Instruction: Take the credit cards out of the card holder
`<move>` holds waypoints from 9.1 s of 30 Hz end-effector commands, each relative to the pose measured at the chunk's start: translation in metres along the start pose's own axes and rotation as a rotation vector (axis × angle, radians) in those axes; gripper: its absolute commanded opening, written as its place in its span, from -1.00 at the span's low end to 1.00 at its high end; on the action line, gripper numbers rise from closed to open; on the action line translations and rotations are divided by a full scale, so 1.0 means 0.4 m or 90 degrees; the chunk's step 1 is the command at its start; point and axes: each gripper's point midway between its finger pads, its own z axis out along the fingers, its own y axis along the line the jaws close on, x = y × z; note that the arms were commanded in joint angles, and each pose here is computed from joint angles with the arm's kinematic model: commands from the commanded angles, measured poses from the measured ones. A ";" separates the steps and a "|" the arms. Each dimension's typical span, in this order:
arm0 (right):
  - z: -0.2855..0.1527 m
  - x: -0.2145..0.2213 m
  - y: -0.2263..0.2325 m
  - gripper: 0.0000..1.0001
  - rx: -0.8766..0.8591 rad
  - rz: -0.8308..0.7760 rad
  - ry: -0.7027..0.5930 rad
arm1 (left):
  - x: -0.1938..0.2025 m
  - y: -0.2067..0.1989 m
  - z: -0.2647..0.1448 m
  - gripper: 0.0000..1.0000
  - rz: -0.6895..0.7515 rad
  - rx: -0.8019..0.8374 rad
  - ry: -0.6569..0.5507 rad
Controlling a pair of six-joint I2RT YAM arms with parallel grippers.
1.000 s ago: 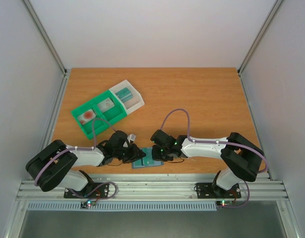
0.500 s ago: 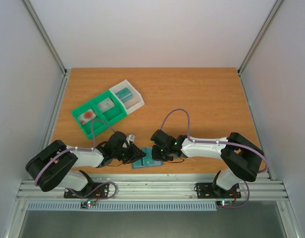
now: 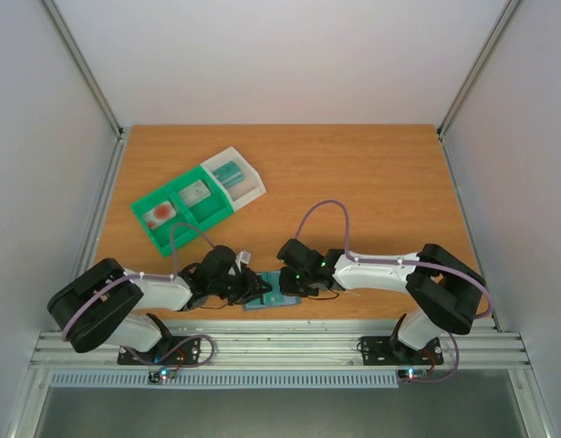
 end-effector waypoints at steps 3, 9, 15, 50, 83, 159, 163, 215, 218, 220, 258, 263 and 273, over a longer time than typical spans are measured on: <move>0.019 0.034 -0.101 -0.78 0.089 0.011 0.018 | 0.004 0.012 -0.015 -0.44 0.000 -0.051 -0.020; 0.019 0.036 -0.102 -0.78 0.089 0.012 0.020 | 0.005 0.020 -0.047 -0.20 0.006 -0.083 -0.040; 0.018 0.036 -0.102 -0.78 0.089 0.013 0.019 | 0.009 0.015 -0.054 -0.29 0.012 -0.081 -0.043; 0.010 0.037 -0.106 -0.78 0.090 0.012 0.017 | 0.025 -0.029 -0.004 -0.48 0.023 -0.050 -0.018; 0.006 0.036 -0.120 -0.78 0.106 0.015 0.011 | 0.029 0.004 0.015 -0.99 -0.031 -0.028 -0.015; -0.709 -0.013 0.119 -0.14 -0.272 -0.325 -0.262 | -0.056 -0.393 -0.344 -0.99 0.894 -0.125 0.148; -0.704 -0.007 0.144 -0.07 -0.293 -0.369 -0.256 | 0.003 -0.428 -0.357 -0.99 0.887 -0.037 0.186; -0.594 0.053 0.339 -0.98 -0.490 -0.534 0.017 | 0.095 -0.451 -0.399 -0.99 0.928 0.098 0.127; -0.613 0.051 0.346 -0.98 -0.502 -0.525 0.003 | 0.059 -0.475 -0.422 -0.48 0.888 0.039 0.074; -0.632 0.049 0.349 -0.98 -0.509 -0.520 -0.017 | 0.043 -0.499 -0.442 -0.07 0.853 0.020 0.034; -0.866 -0.115 0.417 -0.98 -0.667 -0.187 -0.286 | 0.026 -0.703 -0.616 0.33 0.349 0.294 -0.225; -0.858 -0.118 0.420 -0.98 -0.677 -0.178 -0.281 | 0.021 -0.698 -0.604 0.05 0.345 0.293 -0.221; -0.848 -0.117 0.430 -0.98 -0.697 -0.170 -0.263 | 0.019 -0.709 -0.604 -0.53 0.331 0.322 -0.220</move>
